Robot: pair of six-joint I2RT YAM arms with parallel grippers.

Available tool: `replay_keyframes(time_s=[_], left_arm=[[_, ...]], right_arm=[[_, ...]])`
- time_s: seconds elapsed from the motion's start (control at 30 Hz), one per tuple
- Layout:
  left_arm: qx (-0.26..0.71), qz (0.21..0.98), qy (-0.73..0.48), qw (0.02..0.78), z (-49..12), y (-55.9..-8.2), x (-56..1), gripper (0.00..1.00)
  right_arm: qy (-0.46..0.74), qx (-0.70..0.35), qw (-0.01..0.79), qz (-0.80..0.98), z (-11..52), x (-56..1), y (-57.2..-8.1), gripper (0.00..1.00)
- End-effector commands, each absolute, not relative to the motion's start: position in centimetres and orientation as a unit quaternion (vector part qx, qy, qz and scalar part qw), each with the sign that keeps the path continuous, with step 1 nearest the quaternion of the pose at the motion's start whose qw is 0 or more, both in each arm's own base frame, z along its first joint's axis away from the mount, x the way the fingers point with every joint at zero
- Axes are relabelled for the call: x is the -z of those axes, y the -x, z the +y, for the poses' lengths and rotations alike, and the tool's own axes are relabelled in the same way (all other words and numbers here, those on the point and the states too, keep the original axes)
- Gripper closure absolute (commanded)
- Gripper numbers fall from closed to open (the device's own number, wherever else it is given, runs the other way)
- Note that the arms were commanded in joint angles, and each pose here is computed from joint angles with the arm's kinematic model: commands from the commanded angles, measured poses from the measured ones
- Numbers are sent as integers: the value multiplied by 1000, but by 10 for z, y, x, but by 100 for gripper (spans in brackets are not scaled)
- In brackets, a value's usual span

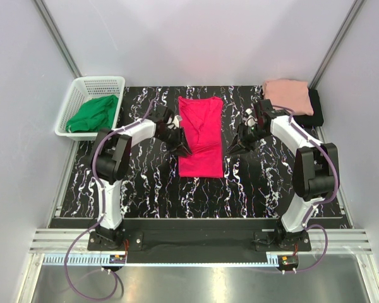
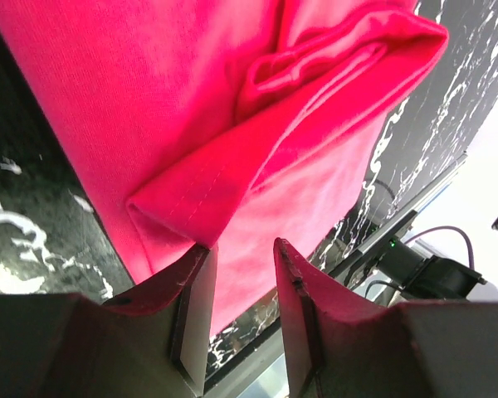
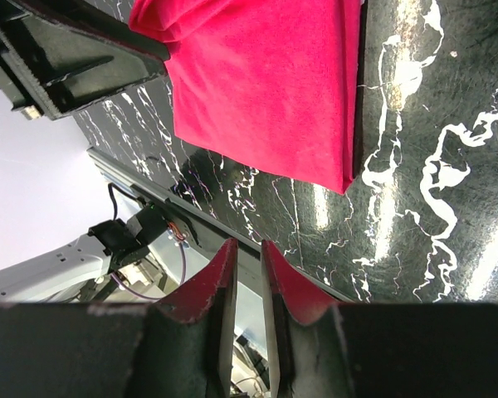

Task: Fold and stack the t-shirts
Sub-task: Fold the tshirt

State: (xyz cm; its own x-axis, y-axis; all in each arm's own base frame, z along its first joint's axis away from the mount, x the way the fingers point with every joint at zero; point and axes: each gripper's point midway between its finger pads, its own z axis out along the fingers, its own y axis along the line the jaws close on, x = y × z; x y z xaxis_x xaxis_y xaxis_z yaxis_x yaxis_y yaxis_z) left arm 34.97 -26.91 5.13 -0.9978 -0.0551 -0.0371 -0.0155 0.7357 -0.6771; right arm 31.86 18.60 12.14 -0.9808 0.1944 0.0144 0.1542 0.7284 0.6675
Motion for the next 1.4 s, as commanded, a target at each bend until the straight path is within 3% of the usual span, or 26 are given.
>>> replay_keyframes(time_s=[0.0,1.0,1.13,1.37], left_arm=[[368,929,14,36,-272,-361,-48,63],[368,926,39,73,-255,-415,-58,63],[367,926,40,75,-252,-410,-67,63],[357,930,31,80,-232,-354,-100,60]], right_arm=[[-87,-369,45,924,188,-135,-319,76],[-95,-368,39,924,189,-132,-315,77],[-93,-358,44,928,185,-130,-314,76],[-92,-349,48,931,178,-130,-290,76]])
